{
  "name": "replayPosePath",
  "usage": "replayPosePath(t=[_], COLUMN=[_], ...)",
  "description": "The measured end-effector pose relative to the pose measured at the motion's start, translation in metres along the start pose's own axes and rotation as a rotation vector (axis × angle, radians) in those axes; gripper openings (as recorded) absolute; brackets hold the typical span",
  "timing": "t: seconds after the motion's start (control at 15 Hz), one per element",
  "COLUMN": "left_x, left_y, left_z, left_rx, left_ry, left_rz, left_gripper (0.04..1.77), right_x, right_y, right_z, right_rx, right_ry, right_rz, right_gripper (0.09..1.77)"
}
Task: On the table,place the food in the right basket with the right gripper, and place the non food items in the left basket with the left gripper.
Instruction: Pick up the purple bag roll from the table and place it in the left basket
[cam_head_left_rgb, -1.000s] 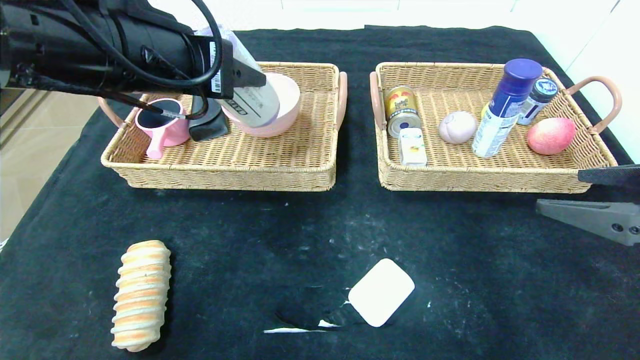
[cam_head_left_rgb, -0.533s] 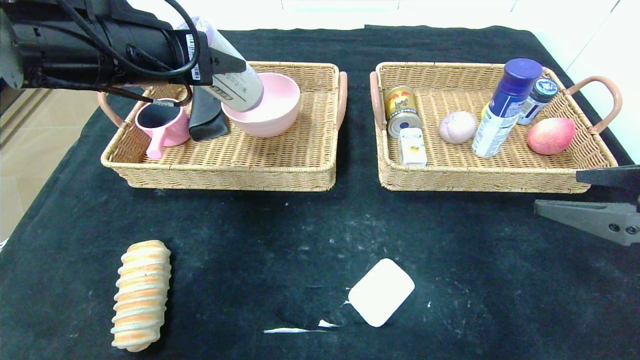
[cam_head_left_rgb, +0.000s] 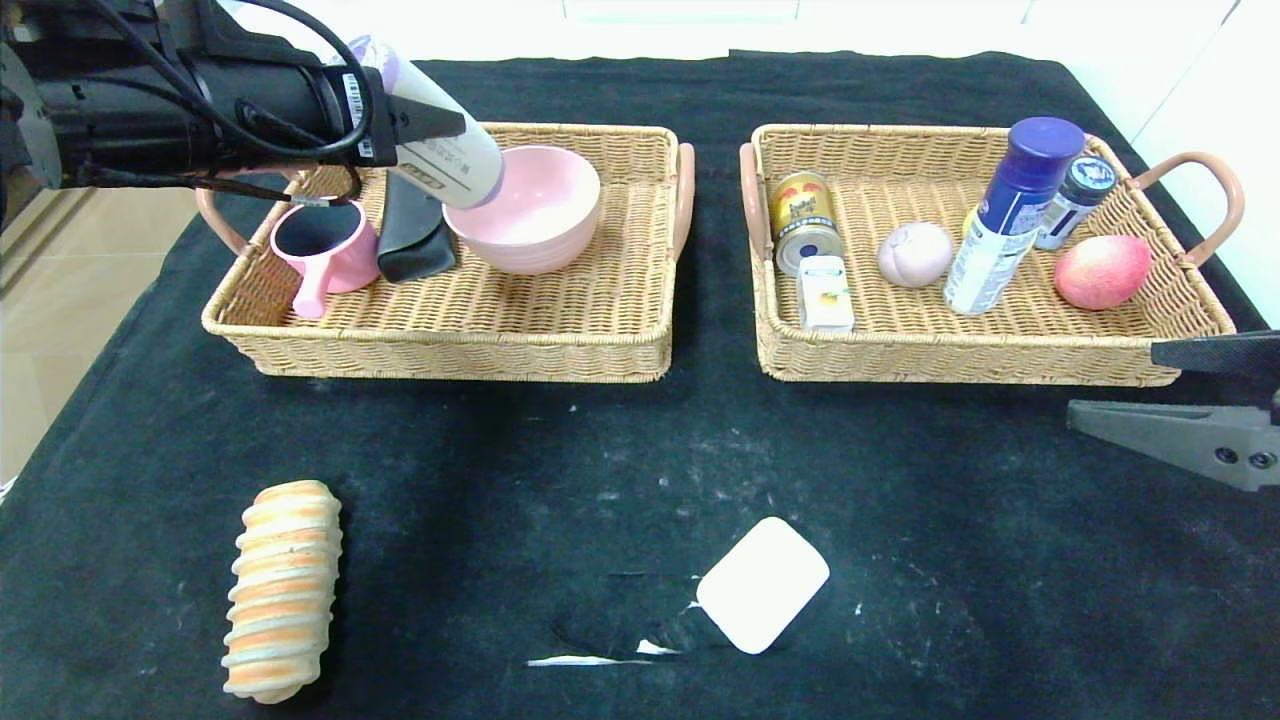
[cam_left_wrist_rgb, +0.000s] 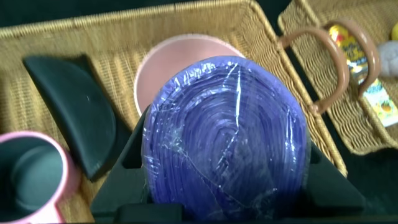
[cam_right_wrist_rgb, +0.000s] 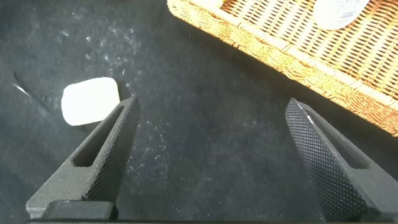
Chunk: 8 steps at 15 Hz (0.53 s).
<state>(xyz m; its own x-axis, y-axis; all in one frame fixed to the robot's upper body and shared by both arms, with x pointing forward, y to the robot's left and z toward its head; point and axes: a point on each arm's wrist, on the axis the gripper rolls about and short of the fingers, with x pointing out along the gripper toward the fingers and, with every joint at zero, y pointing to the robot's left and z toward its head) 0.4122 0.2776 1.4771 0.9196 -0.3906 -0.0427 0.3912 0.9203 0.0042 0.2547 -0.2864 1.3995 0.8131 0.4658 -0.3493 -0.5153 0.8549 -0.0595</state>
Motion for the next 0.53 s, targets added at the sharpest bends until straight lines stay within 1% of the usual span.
replayPosePath(t=[0.07, 0.27, 0.4, 0.53], left_x=[0.002, 0.01, 0.016, 0.021], left_y=[0.004, 0.015, 0.019, 0.021], left_z=[-0.001, -0.008, -0.012, -0.012], left_rx=[0.003, -0.001, -0.003, 0.007], left_ry=[-0.014, -0.003, 0.003, -0.028], left_rz=[-0.011, -0.01, -0.009, -0.011], left_gripper=[1.0, 0.99, 0.99, 0.99], right_x=[0.0, 0.001, 0.002, 0.002], right_y=[0.0, 0.0, 0.0, 0.0], right_z=[0.0, 0.0, 0.0, 0.0], right_rx=[0.0, 0.001, 0.001, 0.001], right_ry=[0.001, 0.005, 0.005, 0.006], right_rz=[0.0, -0.001, -0.001, -0.001], right_gripper=[1.71, 1.71, 1.71, 1.71])
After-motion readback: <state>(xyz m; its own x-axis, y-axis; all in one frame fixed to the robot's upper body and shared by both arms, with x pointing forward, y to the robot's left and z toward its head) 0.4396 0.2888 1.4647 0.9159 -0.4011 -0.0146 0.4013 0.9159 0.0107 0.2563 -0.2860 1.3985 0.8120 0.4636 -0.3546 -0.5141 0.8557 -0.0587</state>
